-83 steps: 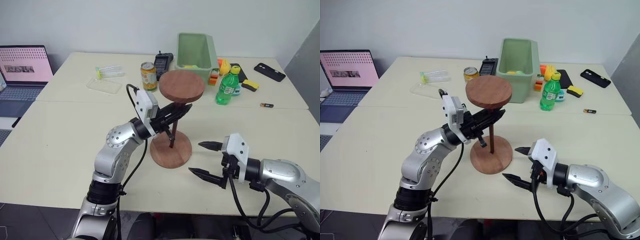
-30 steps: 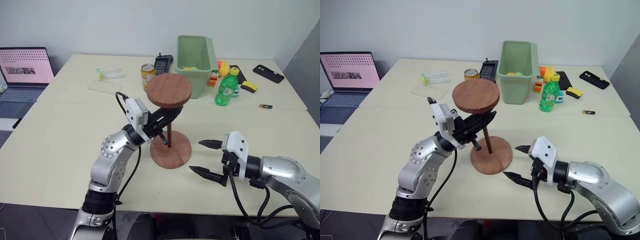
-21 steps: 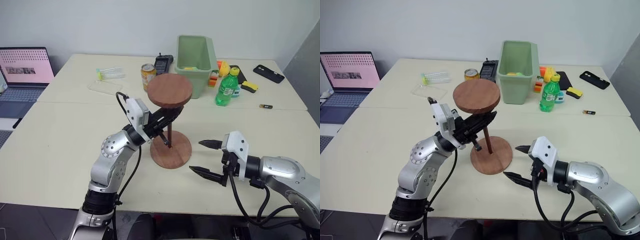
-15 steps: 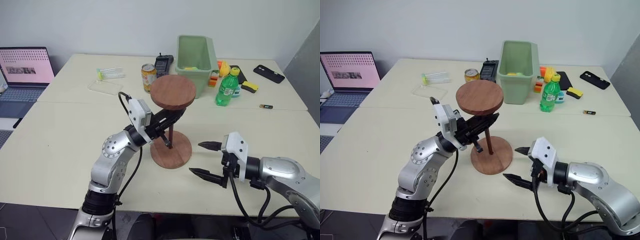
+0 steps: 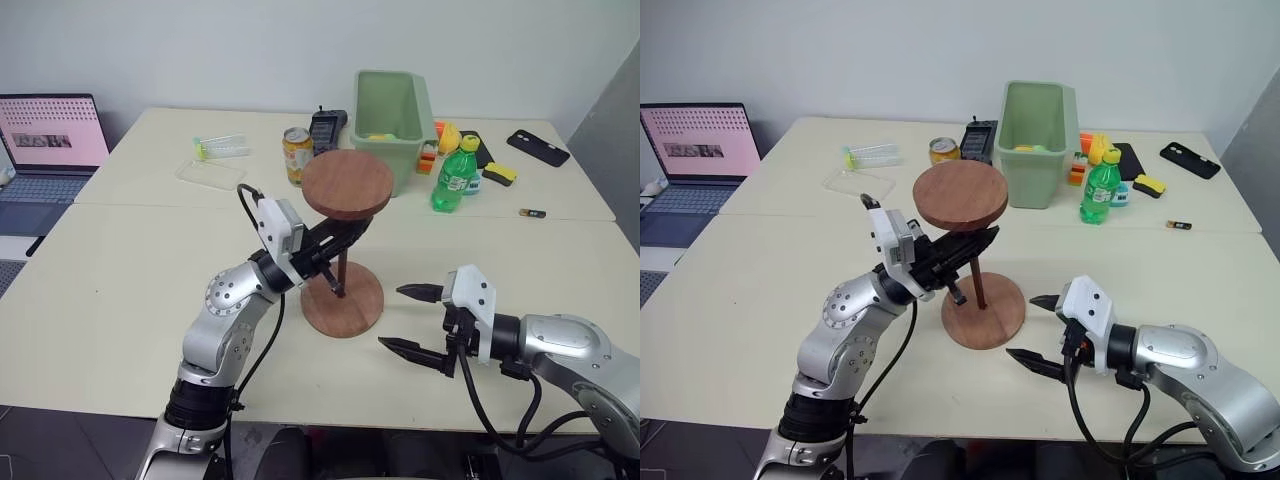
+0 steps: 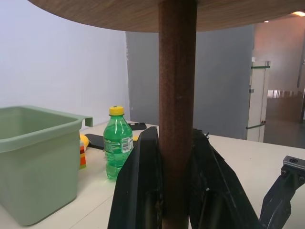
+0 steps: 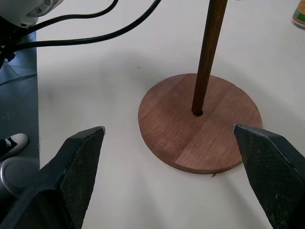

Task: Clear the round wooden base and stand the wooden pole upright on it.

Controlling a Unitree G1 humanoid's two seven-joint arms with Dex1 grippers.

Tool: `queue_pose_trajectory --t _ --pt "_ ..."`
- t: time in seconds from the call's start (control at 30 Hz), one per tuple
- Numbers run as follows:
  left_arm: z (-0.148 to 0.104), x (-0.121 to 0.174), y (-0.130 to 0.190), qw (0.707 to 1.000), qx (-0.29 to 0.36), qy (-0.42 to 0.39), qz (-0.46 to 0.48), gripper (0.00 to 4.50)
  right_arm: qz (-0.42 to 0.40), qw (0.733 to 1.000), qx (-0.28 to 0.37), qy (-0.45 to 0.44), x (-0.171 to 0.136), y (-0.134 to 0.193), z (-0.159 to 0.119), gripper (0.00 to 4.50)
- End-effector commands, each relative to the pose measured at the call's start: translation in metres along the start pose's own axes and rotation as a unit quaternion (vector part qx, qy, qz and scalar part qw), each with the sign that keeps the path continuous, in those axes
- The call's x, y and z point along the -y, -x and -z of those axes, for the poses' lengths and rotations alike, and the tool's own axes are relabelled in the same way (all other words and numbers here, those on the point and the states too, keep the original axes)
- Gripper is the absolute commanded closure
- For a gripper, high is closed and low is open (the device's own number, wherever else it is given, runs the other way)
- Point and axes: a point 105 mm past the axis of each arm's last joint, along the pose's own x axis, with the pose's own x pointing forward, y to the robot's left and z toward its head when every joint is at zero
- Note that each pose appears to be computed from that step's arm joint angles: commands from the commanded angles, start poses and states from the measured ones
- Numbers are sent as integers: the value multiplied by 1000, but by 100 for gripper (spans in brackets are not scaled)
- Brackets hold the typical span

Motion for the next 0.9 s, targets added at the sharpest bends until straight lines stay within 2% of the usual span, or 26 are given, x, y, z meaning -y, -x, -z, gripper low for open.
queue_pose_trajectory --t 0.03,0.9 --pt "20 1 3 999 -37 21 -3 423 -5 1000 9 14 -3 1 -7 0" --pt "19 4 -6 1000 -27 14 5 423 -2 1000 10 20 -1 1 -8 0"
